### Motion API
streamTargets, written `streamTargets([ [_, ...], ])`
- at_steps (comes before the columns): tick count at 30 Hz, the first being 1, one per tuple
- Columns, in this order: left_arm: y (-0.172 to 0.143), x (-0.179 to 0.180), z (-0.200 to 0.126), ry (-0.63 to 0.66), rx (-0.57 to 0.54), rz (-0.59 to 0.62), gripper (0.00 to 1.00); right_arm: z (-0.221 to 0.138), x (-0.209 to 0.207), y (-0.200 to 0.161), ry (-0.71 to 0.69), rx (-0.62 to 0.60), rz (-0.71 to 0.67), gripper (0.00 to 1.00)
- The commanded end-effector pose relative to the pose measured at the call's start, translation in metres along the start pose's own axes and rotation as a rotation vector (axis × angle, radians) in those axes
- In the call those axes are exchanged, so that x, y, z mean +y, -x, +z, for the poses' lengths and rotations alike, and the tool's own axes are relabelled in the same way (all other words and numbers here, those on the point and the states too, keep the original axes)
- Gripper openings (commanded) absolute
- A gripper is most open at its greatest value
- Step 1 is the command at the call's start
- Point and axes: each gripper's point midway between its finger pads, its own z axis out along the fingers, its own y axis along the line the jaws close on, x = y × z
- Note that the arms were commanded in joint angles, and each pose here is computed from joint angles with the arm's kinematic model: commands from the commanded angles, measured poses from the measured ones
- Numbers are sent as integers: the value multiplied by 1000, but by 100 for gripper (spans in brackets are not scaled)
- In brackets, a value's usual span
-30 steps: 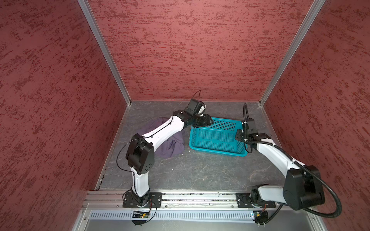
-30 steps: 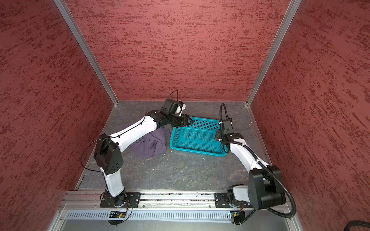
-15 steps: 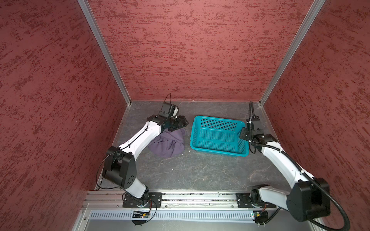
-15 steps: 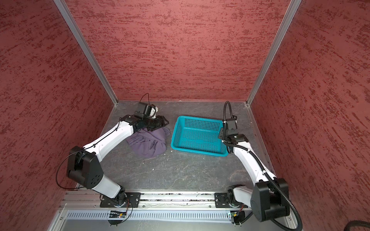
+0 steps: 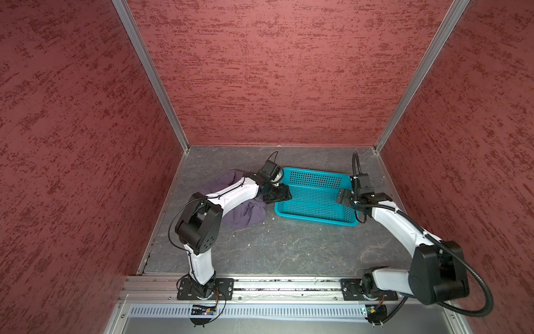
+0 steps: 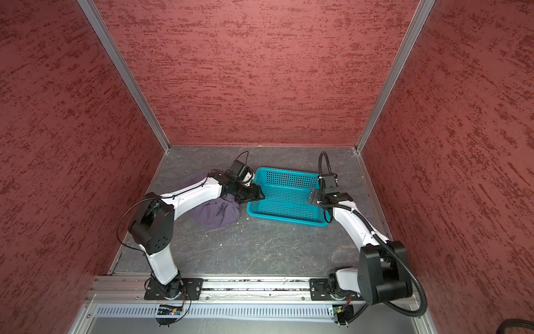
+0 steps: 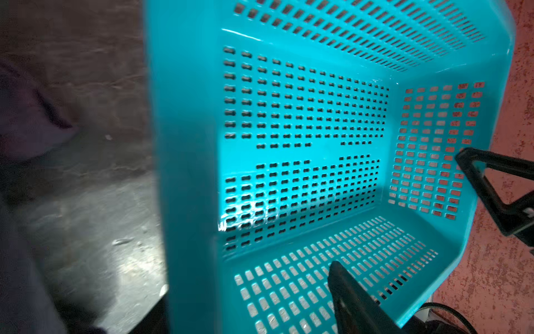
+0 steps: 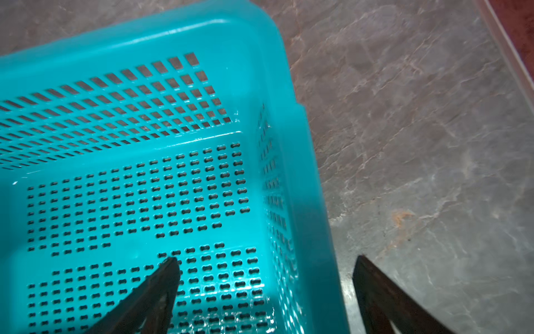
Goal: Fold and stack the trousers
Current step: Move the basket to the top-right of the table.
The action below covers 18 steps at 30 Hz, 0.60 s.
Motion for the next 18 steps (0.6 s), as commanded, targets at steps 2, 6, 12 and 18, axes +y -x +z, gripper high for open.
streamTargets([
  [2,11,-32,9,-64,-11,27,71,8,6,25,25,-45,0,97],
  [6,22,-51,20,-114,-11,16,71,16,8,45,32,-63,3,98],
  [12,37,-71,35,-141,-9,33,71,26,-2,80,24,-92,37,98],
  [18,64,-87,46,-160,-39,44,74,25,-14,125,37,-155,96,99],
])
